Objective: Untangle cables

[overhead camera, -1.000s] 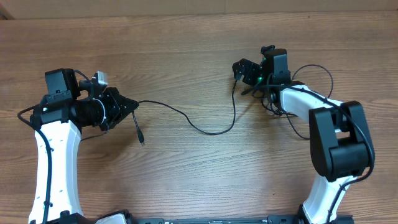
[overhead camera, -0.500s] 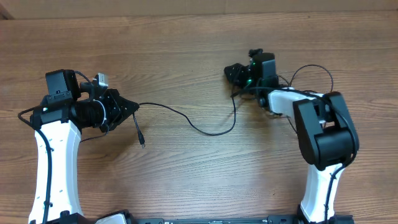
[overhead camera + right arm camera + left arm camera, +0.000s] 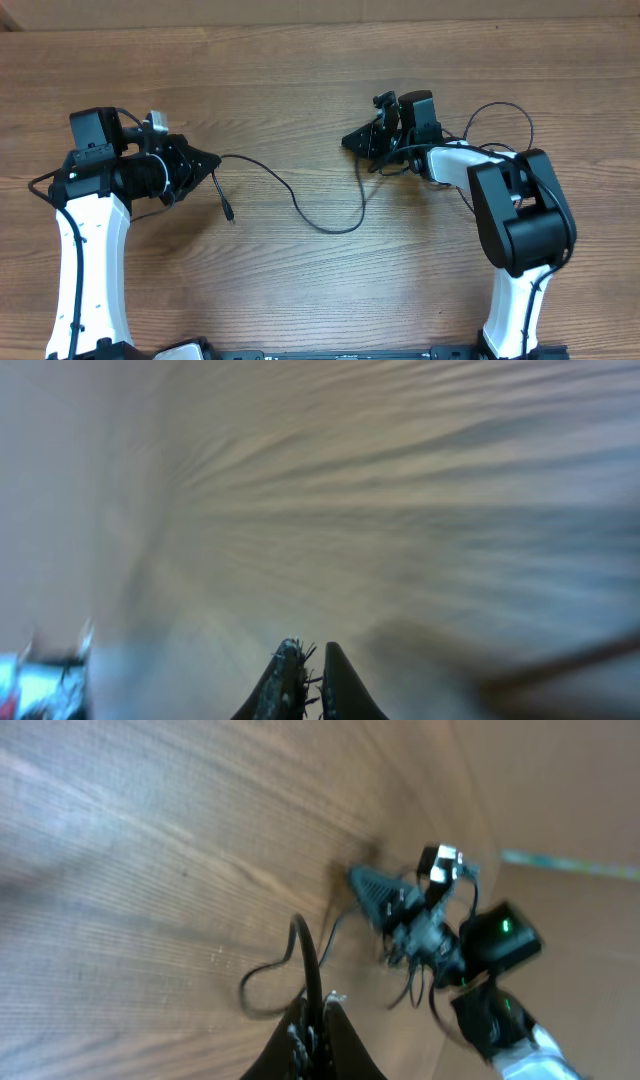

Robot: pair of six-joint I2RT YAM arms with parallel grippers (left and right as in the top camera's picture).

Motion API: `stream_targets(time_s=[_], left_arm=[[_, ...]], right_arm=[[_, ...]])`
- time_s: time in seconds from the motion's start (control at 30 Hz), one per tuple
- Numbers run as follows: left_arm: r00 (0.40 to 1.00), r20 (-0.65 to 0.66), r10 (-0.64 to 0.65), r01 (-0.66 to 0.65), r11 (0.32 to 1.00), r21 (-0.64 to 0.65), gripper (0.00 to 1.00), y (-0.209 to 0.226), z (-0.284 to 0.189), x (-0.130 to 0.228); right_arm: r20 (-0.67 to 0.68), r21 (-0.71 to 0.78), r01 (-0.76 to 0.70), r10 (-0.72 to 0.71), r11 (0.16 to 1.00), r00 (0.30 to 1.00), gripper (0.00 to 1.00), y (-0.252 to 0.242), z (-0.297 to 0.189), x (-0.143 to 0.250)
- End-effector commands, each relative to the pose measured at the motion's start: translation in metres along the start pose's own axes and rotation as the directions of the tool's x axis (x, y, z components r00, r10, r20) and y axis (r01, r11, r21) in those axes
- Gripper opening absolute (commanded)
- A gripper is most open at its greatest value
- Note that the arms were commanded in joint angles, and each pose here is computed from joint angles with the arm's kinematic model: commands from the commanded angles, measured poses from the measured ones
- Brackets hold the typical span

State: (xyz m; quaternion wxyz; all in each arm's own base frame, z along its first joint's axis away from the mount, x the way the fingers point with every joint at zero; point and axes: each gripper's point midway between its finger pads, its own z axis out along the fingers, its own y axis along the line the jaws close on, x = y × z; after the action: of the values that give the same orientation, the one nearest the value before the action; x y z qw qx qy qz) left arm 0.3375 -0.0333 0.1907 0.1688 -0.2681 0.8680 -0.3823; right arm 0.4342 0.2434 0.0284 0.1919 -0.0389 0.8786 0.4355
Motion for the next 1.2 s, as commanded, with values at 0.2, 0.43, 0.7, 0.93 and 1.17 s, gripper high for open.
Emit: stream_targets(time_s=[0.2,0.43,0.7,0.93,1.17], left_arm=[[0.990,-0.121,-0.076,0.076,0.997,-0.009,0.04,-0.009,0.053,0.011],[0.963,-0.266,-0.032,0.067,0.990,0.125,0.04,-0.038,0.076,0.033],[0.944,-0.331,-0.007,0.070,0.981,0.180,0.04,-0.052,0.076,0.049],[0.946,-0.323,-0.005,0.062,0.984,0.166,0.08,-0.050,0.078,0.049],[0.977,-0.214,-0.019,0.027,0.999,0.037,0.52,-0.027,0.086,0.031]], right_arm=[[-0.063,-0.254,0.266,-0.290,0.930,0.955,0.10,0.126,-0.025,0.022],[-0.067,-0.153,0.365,-0.378,0.918,0.923,0.30,0.127,-0.003,0.036],[-0.107,0.130,0.501,-0.491,0.855,0.865,0.61,0.102,0.017,0.047],[-0.152,0.158,0.573,-0.554,0.804,0.818,0.19,0.105,0.024,0.061],[-0.198,0.230,0.480,-0.442,0.847,0.875,0.04,0.121,-0.014,0.048]])
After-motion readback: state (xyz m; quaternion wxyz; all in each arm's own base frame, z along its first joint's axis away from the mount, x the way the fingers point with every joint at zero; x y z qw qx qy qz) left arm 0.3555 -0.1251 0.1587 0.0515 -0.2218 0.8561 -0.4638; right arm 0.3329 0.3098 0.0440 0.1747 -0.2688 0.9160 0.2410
